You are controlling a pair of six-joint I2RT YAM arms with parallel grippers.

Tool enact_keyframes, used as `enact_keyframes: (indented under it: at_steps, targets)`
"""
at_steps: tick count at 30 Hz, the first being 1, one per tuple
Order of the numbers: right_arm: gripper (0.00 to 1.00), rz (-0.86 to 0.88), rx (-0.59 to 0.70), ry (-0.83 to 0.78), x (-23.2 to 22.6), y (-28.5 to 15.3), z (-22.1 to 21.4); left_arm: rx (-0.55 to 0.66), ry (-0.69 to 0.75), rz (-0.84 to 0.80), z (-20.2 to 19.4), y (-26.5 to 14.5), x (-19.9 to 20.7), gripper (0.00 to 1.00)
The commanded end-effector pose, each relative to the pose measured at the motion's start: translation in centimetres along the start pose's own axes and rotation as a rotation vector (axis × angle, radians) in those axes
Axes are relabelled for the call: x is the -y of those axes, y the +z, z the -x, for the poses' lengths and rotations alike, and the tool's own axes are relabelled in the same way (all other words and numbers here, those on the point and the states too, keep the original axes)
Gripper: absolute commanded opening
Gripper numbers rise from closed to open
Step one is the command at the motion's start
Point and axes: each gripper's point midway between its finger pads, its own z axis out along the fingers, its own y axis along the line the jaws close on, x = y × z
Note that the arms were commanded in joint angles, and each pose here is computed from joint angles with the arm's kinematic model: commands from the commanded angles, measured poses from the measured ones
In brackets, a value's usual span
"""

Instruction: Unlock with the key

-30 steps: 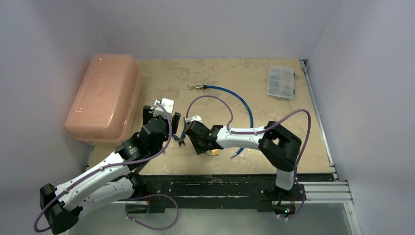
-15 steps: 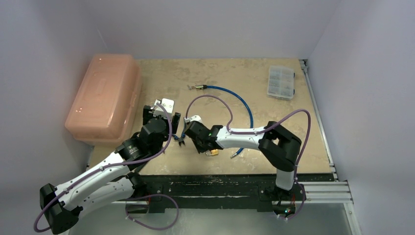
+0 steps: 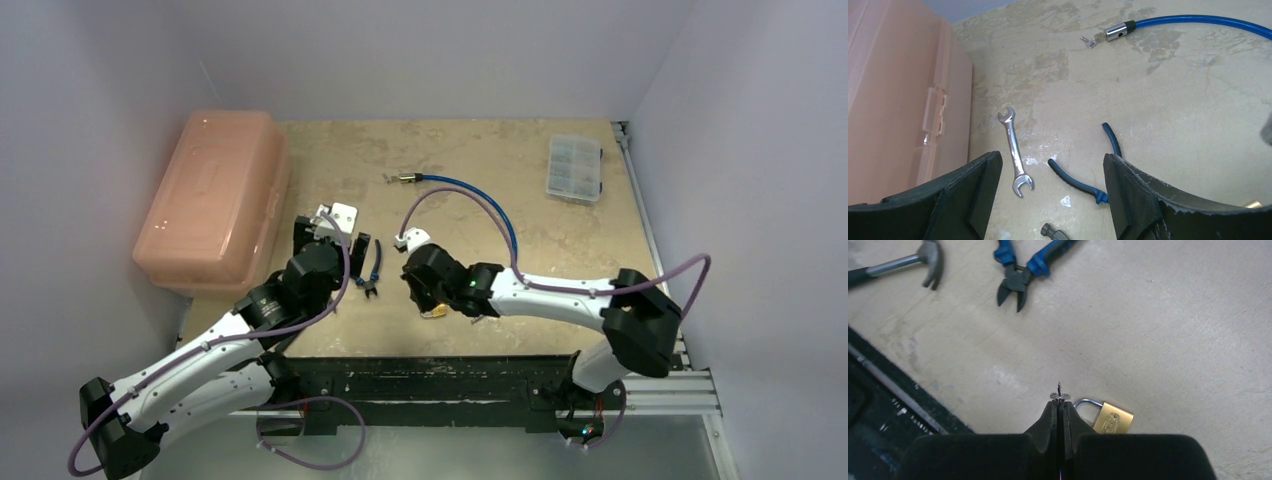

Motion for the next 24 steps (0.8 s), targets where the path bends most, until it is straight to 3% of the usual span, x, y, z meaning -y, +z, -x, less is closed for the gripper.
enact_keyframes:
  at_steps: [1,5,11,16,24]
  targets:
    - [0.00,0.141,0.148,-0.043,-1.7,-2.8,2.6,0.041,-0.034,-0.086,2.0,-0.8,0.7,0.78]
    - [0.00,0.268,0.241,-0.082,-2.6,-6.1,3.0,0.052,-0.063,-0.190,3.2,-1.7,2.0,0.73]
    - [0.00,0.455,0.379,-0.132,-4.2,-11.8,3.9,0.207,-0.077,-0.672,6.7,-7.0,8.0,0.66]
    - [0.00,0.582,0.494,-0.141,-5.4,-16.3,5.1,0.354,-0.086,-0.938,8.9,-12.1,9.9,0.58]
    - [0.00,0.608,0.465,-0.153,-5.8,-17.2,5.0,0.335,-0.029,-1.235,8.1,-15.4,13.4,0.50]
